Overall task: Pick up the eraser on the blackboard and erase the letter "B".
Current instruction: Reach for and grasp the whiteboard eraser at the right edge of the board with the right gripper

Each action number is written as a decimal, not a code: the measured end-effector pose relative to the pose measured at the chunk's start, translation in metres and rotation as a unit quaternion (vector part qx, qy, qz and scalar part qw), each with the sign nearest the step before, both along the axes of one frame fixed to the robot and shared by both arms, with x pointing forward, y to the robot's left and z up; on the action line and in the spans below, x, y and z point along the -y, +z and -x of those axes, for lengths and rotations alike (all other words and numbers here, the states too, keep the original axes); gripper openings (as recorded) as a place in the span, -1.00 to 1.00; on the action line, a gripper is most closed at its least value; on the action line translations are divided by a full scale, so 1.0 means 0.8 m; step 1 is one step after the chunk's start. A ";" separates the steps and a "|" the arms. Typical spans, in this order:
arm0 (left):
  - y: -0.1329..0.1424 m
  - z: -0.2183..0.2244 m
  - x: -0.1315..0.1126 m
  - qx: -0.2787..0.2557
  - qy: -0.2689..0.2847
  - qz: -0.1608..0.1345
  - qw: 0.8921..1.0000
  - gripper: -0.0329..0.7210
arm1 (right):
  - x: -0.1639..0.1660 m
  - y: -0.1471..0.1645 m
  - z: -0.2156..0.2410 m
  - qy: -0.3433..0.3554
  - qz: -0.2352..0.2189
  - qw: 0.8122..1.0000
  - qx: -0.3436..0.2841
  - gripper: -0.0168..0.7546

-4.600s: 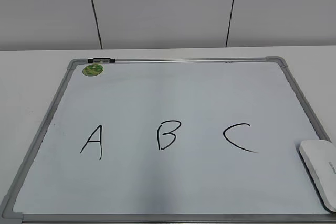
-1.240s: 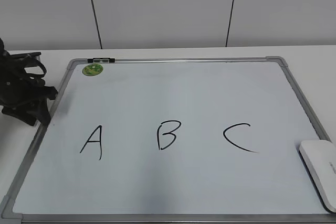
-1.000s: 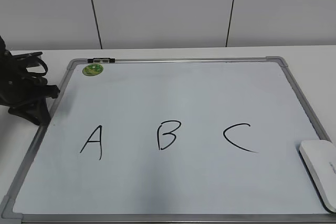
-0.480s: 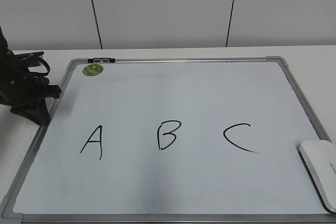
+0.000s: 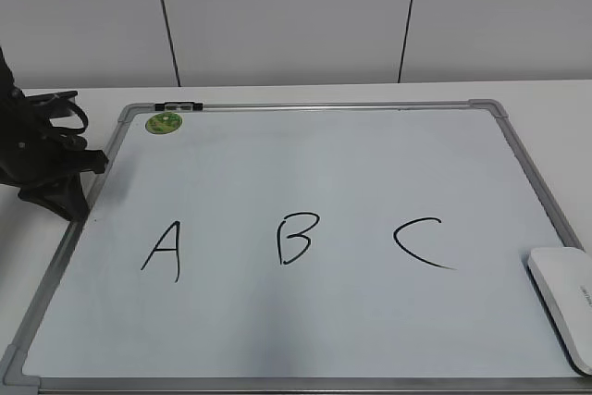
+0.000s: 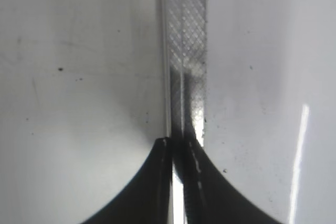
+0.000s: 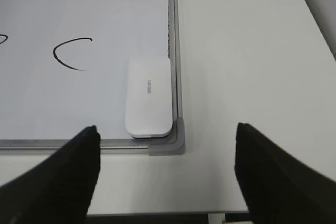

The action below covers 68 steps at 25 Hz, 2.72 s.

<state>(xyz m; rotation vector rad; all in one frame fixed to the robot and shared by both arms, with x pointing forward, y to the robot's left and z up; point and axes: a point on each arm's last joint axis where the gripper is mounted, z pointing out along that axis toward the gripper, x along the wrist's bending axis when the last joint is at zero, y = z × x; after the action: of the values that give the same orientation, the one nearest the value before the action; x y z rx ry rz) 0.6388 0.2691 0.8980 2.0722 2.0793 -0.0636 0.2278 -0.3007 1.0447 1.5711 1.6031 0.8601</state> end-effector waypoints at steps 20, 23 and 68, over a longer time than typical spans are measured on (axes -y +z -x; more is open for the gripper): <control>0.000 0.000 0.000 -0.001 -0.001 0.000 1.000 -0.83 | -0.015 -0.011 -0.142 0.069 -0.024 0.972 -0.222 0.74; 0.000 0.000 0.000 -0.001 -0.001 0.000 1.000 -0.83 | -0.017 -0.023 -0.163 0.081 -0.026 0.963 -0.255 0.78; 0.000 0.000 0.000 -0.002 -0.001 0.000 1.000 -0.83 | -0.010 -0.138 -0.317 0.068 -0.008 0.921 -0.384 0.45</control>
<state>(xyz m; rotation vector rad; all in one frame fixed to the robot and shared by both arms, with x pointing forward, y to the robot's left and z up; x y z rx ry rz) 0.6385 0.2689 0.8980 2.0763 2.0792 -0.0667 0.4816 -0.2924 0.9340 1.9614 2.2643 0.3098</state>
